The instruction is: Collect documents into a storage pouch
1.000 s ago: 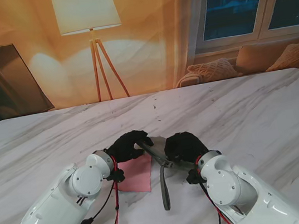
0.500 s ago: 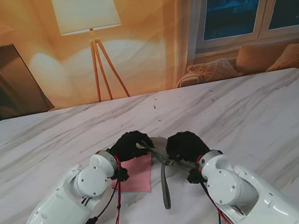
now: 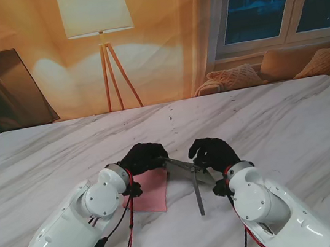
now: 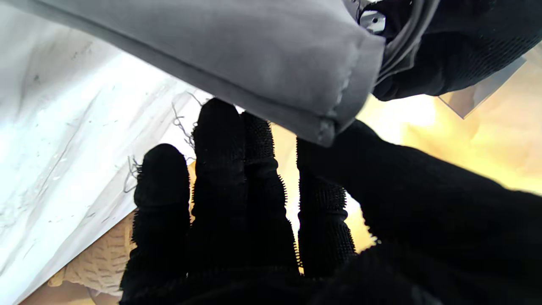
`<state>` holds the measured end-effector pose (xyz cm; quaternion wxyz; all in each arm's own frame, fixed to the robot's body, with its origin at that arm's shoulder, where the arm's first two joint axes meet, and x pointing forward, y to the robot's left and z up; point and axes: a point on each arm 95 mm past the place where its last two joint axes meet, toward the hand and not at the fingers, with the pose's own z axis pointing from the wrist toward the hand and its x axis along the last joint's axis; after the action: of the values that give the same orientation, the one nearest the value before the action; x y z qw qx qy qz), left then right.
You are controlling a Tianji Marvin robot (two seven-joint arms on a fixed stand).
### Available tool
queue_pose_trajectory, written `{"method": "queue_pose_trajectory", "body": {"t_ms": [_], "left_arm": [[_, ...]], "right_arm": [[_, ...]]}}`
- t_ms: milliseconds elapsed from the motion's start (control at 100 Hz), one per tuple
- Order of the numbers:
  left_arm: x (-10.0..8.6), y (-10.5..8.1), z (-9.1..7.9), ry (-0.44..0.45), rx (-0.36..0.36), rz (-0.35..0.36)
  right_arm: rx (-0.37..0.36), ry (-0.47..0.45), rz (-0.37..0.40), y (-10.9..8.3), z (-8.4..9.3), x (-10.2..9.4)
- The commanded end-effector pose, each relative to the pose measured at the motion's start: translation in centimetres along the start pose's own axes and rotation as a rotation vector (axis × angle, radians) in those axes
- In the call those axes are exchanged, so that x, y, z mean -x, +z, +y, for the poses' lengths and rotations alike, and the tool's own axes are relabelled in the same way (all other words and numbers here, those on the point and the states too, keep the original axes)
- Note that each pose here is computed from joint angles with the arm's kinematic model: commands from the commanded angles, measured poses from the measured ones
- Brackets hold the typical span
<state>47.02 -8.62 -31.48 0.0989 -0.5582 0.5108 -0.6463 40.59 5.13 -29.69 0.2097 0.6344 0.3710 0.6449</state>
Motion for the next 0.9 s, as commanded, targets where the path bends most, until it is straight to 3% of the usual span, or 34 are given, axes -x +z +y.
{"method": "queue_pose_trajectory", "body": {"t_ms": [0,180,420,650,890], "left_arm": [[-0.6,0.2,-0.8,0.009,-0.009,0.014],[-0.7,0.1,-1.3,0.012,-0.018,0.01],[-0.6,0.0,-1.7,0.015,-0.032,0.002],[-0.6,0.0,-1.9,0.017,-0.047,-0.005],[-0.7,0.1,-2.0,0.008,-0.063,-0.002]], "right_arm": [[0.009,-0.008,0.009,-0.2,0.4,0.0],[0.06,-0.046,0.03,-0.3,1.7,0.4],[0.109,-0.096,0.003,-0.5,3.5,1.8],[0.067,-0.134,-0.05,-0.7,3.8,3.7],[-0.025,-0.138,-0.055,-0.5,2.1,4.5]]}}
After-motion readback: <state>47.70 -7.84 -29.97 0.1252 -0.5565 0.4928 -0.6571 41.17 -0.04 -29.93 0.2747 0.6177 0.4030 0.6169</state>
